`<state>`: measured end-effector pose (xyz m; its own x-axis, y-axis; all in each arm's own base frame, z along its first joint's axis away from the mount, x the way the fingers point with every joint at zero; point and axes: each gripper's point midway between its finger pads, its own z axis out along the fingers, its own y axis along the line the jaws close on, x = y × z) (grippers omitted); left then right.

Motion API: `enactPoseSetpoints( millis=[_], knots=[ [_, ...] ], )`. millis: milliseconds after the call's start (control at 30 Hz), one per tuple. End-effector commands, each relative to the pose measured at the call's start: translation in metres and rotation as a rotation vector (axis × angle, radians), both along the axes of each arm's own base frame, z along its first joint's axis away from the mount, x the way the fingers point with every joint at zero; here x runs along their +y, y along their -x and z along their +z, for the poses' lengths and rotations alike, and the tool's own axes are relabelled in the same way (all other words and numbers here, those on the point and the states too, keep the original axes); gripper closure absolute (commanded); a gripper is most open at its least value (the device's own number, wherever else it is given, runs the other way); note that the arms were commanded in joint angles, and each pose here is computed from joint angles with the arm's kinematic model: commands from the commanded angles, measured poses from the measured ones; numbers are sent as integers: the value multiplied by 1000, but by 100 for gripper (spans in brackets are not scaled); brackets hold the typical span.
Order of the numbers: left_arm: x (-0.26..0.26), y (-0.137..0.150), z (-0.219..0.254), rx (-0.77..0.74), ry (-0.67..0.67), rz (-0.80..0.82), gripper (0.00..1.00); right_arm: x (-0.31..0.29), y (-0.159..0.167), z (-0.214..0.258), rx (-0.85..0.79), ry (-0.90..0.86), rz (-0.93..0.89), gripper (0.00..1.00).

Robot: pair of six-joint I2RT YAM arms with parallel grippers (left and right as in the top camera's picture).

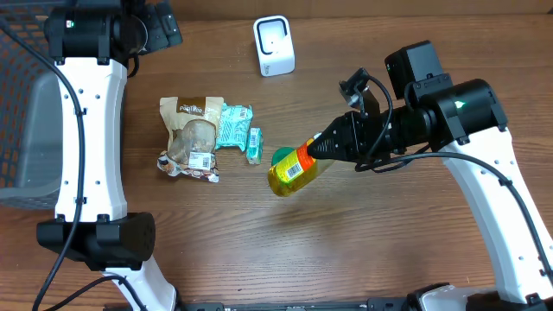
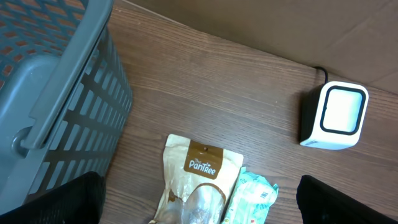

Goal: Scan the item barcode

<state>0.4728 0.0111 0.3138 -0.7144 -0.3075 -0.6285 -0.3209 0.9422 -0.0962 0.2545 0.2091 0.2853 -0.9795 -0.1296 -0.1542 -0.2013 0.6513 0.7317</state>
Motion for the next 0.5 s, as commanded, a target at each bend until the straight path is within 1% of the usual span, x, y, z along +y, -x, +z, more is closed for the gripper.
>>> enactPoseSetpoints(
  millis=[0, 167, 267, 467],
  knots=[
    [0, 0, 10, -26, 1, 3, 0, 4, 5, 10, -9, -43, 23, 93],
    [0, 0, 10, -26, 1, 3, 1, 3, 8, 10, 9, -40, 24, 94],
    [0, 0, 10, -26, 1, 3, 0, 4, 10, 10, 13, -45, 32, 96],
    [0, 0, 10, -26, 1, 3, 0, 3, 14, 10, 9, -46, 57, 96]
  ],
)
